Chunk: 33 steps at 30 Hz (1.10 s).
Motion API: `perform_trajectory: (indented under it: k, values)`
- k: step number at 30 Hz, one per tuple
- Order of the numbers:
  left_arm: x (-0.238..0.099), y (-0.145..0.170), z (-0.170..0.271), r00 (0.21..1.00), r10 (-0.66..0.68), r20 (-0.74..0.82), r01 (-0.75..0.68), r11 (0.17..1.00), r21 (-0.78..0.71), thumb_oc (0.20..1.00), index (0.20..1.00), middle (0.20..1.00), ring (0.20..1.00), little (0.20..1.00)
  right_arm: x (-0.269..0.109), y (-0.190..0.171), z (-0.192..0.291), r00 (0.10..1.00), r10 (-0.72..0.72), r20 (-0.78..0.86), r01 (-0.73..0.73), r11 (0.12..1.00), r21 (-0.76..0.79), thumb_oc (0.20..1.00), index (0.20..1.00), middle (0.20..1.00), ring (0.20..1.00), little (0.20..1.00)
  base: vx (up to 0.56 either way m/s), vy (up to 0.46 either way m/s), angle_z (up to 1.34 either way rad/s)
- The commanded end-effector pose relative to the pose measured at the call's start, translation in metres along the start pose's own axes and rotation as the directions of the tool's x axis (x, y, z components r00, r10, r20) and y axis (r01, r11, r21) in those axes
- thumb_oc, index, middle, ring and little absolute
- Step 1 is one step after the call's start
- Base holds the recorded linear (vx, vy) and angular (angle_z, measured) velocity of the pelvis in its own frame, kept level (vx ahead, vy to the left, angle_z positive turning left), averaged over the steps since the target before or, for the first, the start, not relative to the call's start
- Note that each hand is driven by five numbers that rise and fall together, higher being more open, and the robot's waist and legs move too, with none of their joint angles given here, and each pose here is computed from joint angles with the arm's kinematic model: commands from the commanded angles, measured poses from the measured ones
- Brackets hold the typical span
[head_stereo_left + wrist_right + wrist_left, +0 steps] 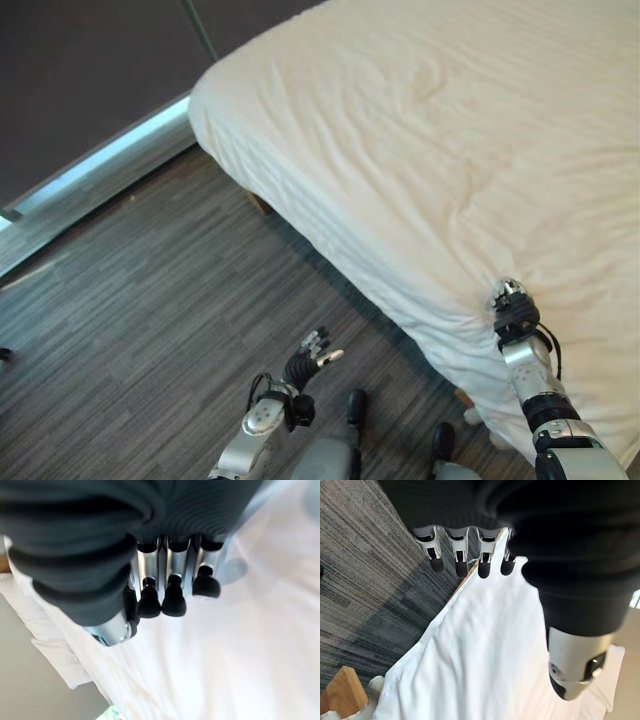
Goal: Making the bed.
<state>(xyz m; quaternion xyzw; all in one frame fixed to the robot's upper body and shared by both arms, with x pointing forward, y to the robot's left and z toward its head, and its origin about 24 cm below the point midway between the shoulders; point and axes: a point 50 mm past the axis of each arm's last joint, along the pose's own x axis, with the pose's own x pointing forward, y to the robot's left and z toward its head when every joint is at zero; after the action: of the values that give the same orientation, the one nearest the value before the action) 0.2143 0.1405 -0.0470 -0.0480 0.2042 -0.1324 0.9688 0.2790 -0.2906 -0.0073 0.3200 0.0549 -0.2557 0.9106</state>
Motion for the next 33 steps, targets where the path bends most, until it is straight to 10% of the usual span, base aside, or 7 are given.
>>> perform_trajectory:
  k: [1, 6, 7, 8, 18, 23, 33]
  values:
    - [0.018, -0.011, 0.031, 0.990, -0.050, 0.129, 0.040, 0.996, 0.082, 1.000, 1.000, 1.000, 1.000, 1.000, -0.032, -0.131, 0.051, 0.864, -0.498, 0.078, 0.502, 0.864, -0.047, 0.200, 0.200, 0.200, 0.200, 0.200, -0.24, 0.071, -0.30]
    - [0.018, 0.004, 0.047, 0.979, 0.051, 0.199, -0.062, 0.997, 0.046, 1.000, 1.000, 1.000, 1.000, 1.000, -0.048, -0.151, 0.041, 0.828, -0.558, 0.053, 0.560, 0.819, -0.124, 0.200, 0.200, 0.200, 0.200, 0.200, -0.28, 0.156, -0.94]
    - [0.018, 0.004, 0.047, 0.979, 0.052, 0.199, -0.063, 0.997, 0.046, 1.000, 1.000, 1.000, 1.000, 1.000, -0.048, -0.151, 0.040, 0.828, -0.558, 0.052, 0.560, 0.819, -0.125, 0.329, 0.329, 0.329, 0.329, 0.329, -0.10, 0.076, -1.36]
    - [0.016, 0.007, 0.047, 0.976, 0.073, 0.206, -0.081, 0.996, 0.030, 1.000, 1.000, 1.000, 1.000, 1.000, -0.048, -0.150, 0.036, 0.835, -0.549, 0.040, 0.548, 0.822, -0.154, 1.000, 1.000, 1.000, 1.000, 1.000, -0.06, 0.035, -1.53]
    - [0.003, 0.016, 0.062, 0.947, 0.109, 0.302, -0.107, 0.994, -0.024, 1.000, 1.000, 1.000, 1.000, 1.000, -0.020, -0.059, 0.025, 0.996, -0.090, 0.012, 0.076, 0.753, -0.654, 1.000, 1.000, 1.000, 1.000, 1.000, -0.20, -0.103, -1.58]
    - [-0.007, 0.013, 0.083, 0.900, 0.113, 0.421, -0.063, 0.989, -0.131, 1.000, 1.000, 1.000, 1.000, 1.000, -0.038, -0.009, 0.015, 0.968, 0.242, -0.069, -0.162, 0.388, -0.907, 1.000, 1.000, 1.000, 1.000, 1.000, -0.17, -0.130, -0.50]
    - [-0.008, -0.030, 0.118, 0.825, -0.144, 0.546, 0.263, 0.954, -0.147, 1.000, 1.000, 1.000, 1.000, 1.000, -0.046, -0.008, 0.006, 0.956, 0.270, -0.114, -0.188, 0.267, -0.945, 1.000, 1.000, 1.000, 1.000, 1.000, -0.05, -0.079, -0.82]
